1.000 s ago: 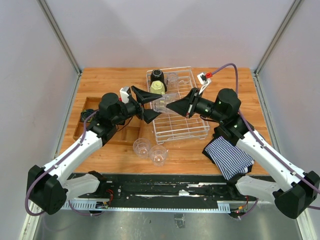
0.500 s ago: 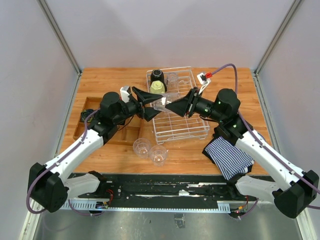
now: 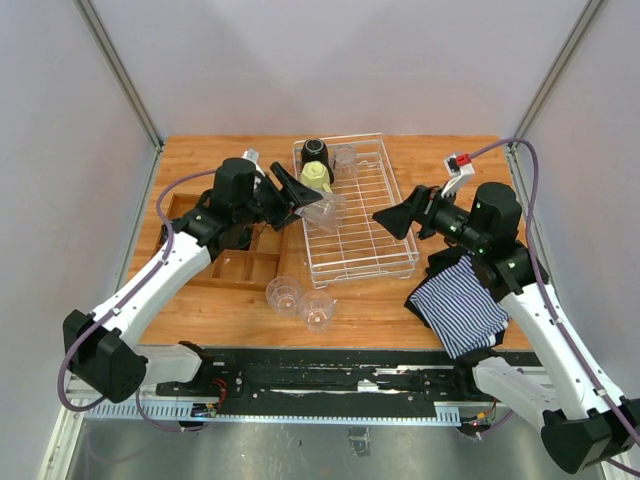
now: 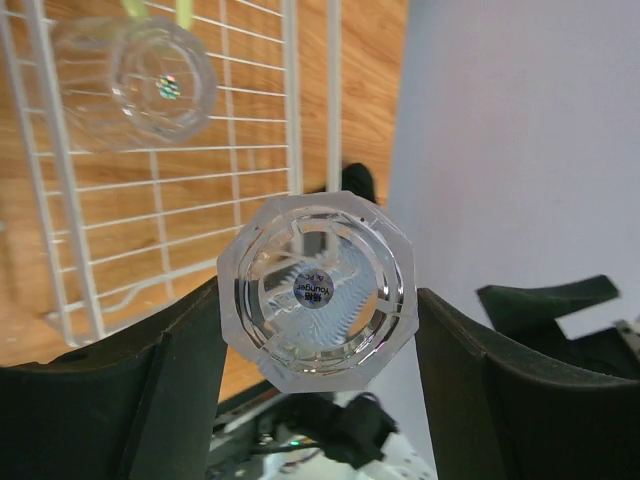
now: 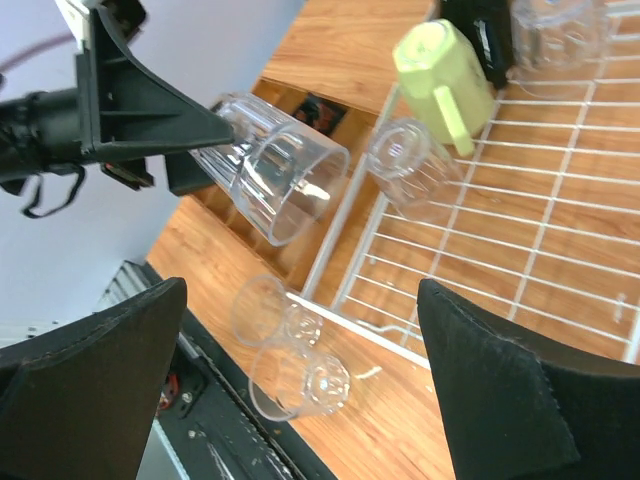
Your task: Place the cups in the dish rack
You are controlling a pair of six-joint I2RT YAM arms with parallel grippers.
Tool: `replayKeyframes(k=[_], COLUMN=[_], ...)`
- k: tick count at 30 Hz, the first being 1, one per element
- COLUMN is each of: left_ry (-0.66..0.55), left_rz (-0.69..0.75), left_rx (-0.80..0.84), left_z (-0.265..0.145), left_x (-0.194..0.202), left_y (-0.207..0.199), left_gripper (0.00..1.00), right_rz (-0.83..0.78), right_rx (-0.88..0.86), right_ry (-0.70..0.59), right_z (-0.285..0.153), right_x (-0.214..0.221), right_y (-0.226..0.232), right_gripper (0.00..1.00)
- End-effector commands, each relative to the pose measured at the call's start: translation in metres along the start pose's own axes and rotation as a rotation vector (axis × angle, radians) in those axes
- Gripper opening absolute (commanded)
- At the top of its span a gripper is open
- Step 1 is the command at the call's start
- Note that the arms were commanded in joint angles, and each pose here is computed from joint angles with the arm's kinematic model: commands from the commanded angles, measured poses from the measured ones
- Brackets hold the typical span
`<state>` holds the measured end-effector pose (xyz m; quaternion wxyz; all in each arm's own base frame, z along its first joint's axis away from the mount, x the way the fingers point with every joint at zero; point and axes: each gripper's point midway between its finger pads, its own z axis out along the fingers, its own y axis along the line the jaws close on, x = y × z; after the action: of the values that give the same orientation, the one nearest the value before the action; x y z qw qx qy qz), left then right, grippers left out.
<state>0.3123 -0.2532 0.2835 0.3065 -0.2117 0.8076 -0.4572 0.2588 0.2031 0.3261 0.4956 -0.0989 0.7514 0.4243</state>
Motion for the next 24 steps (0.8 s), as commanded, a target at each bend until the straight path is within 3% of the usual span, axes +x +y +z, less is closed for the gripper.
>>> replayKeyframes(k=[1, 10, 24], left_ry=[-0.028, 0.012, -0.055], left_rz=[0.224, 0.521, 0.623], left_rx=[-0.135, -0.302, -0.43], left_z=[0.008, 0.04, 0.056], left_x=[-0.009, 0.015, 0.025], left_y=[0.022, 0.036, 0.071], left_gripper=[0.11, 0.1, 0.06], right_rz=[-0.077, -0.1, -0.107], right_rx=[0.113, 0.117, 0.122], right_ry=[0.055, 0.081, 0.101], right_z=[-0.015, -0.016, -0.022], right_x=[0.009, 0.017, 0.025], right_y=[-0.027, -0.035, -0.042], right_gripper=[0.98, 0.98, 0.98])
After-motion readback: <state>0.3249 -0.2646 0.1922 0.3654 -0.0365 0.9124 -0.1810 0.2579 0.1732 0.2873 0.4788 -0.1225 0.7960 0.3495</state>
